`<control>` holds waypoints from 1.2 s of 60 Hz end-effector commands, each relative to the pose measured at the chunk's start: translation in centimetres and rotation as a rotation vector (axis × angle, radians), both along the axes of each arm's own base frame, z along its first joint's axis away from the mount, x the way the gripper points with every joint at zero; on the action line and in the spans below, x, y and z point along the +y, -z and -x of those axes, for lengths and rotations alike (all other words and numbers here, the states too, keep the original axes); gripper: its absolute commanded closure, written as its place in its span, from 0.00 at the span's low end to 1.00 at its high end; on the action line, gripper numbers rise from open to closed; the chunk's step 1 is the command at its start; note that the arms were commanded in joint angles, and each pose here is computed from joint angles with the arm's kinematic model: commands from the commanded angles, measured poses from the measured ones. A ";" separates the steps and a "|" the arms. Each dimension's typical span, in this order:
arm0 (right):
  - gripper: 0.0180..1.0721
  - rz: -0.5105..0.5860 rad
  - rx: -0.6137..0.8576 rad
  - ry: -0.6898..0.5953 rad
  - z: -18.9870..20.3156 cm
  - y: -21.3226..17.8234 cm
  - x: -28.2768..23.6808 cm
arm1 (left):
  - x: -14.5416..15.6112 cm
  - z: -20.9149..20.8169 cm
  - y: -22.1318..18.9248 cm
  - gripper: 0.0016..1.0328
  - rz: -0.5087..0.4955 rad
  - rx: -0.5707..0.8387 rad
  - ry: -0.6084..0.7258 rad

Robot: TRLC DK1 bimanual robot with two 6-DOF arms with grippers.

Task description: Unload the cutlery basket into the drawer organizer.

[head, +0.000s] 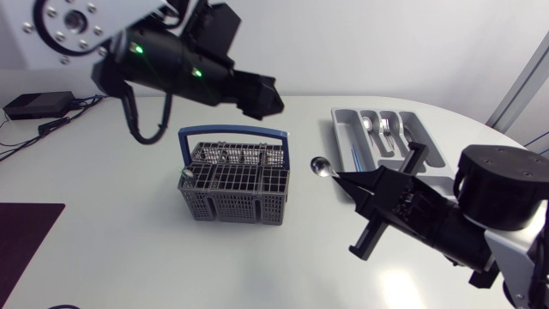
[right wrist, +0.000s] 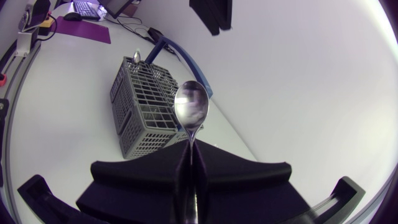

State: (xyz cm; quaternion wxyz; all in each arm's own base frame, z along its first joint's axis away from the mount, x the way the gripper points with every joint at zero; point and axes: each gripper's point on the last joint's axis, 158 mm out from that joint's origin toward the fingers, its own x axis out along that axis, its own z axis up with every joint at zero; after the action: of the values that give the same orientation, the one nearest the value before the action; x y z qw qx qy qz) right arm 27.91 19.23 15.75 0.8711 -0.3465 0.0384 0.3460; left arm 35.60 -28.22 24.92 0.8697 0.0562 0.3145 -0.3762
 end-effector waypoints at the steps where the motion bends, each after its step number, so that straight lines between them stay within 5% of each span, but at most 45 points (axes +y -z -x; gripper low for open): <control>1: 0.94 0.018 0.023 0.004 0.0 1.0 -1.8 | 2.9 -1.0 -3.6 0.09 -0.037 -0.124 -0.002; 19: 0.94 0.081 0.123 -0.054 -0.6 4.2 -7.3 | 9.4 1.6 3.4 0.10 -0.455 -0.328 0.294; 28: 0.94 0.128 0.164 -0.066 -1.7 6.3 -10.2 | 11.0 3.6 7.4 0.10 -0.588 -0.387 0.444; 72: 0.95 0.360 0.277 -0.085 -11.8 13.0 -22.8 | 17.9 1.4 11.2 0.10 -0.824 -0.493 0.576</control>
State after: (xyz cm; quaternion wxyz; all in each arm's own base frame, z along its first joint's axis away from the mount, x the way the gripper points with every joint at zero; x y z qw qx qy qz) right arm 39.02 -2.39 3.92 0.7794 -0.4327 0.1979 0.4076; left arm 34.31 -10.79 15.08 0.7036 0.5477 0.1965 -0.4079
